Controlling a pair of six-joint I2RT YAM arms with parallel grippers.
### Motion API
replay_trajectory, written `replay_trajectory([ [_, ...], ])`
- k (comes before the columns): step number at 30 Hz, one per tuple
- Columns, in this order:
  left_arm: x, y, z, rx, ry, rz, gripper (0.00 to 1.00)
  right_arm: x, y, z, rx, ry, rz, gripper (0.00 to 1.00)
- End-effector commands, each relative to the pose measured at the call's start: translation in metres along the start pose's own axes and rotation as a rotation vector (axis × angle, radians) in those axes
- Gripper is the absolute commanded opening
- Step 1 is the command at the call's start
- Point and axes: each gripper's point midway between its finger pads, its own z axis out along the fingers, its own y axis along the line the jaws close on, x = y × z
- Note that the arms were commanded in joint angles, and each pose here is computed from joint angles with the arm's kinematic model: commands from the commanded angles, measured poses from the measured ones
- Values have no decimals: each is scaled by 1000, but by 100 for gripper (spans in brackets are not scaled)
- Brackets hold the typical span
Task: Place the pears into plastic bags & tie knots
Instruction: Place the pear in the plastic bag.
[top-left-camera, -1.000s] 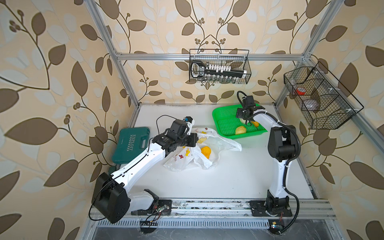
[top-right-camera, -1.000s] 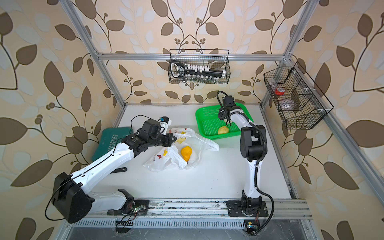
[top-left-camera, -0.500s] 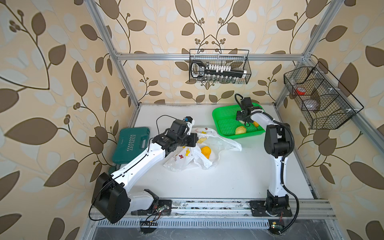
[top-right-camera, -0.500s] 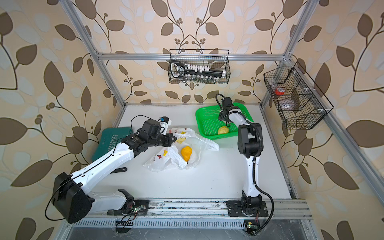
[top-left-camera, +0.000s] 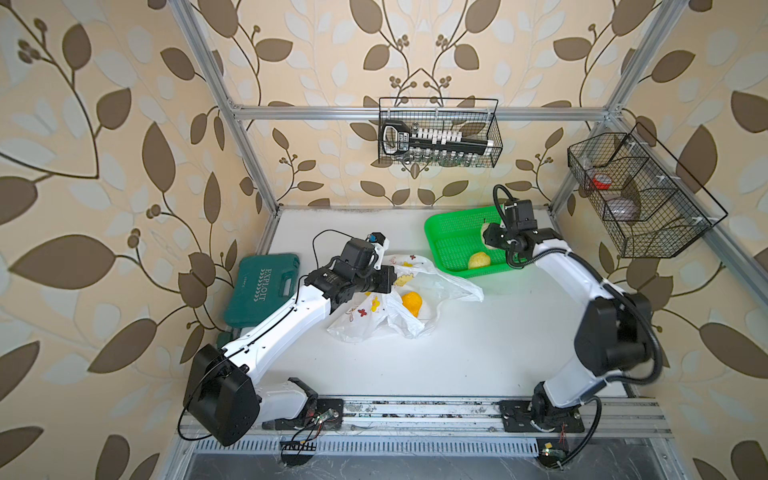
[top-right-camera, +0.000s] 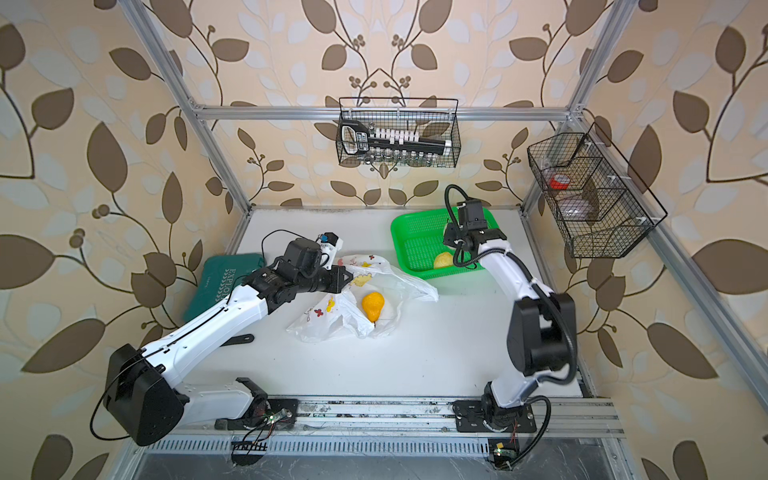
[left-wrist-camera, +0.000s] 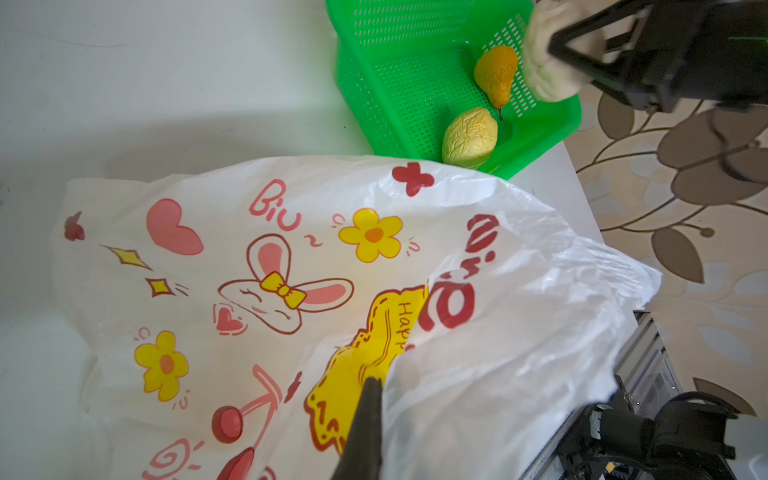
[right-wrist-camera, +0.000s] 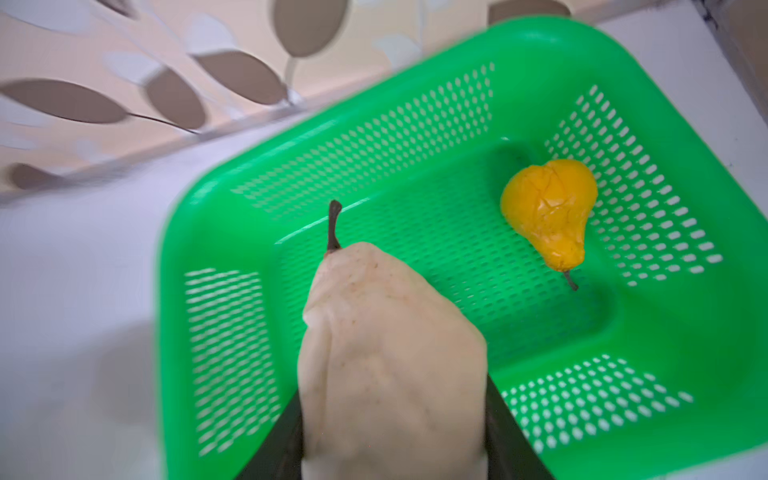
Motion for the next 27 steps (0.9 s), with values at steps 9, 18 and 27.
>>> replay_trajectory([
  [9, -2, -4, -5, 12, -10, 5, 0, 147, 112, -122, -435, 124, -4, 32],
  [18, -4, -5, -5, 13, -7, 5, 0, 192, 140, -99, -443, 212, -23, 29],
  [27, -2, -5, -1, 17, 2, 15, 0, 181, 121, -170, -506, 160, 5, 30],
])
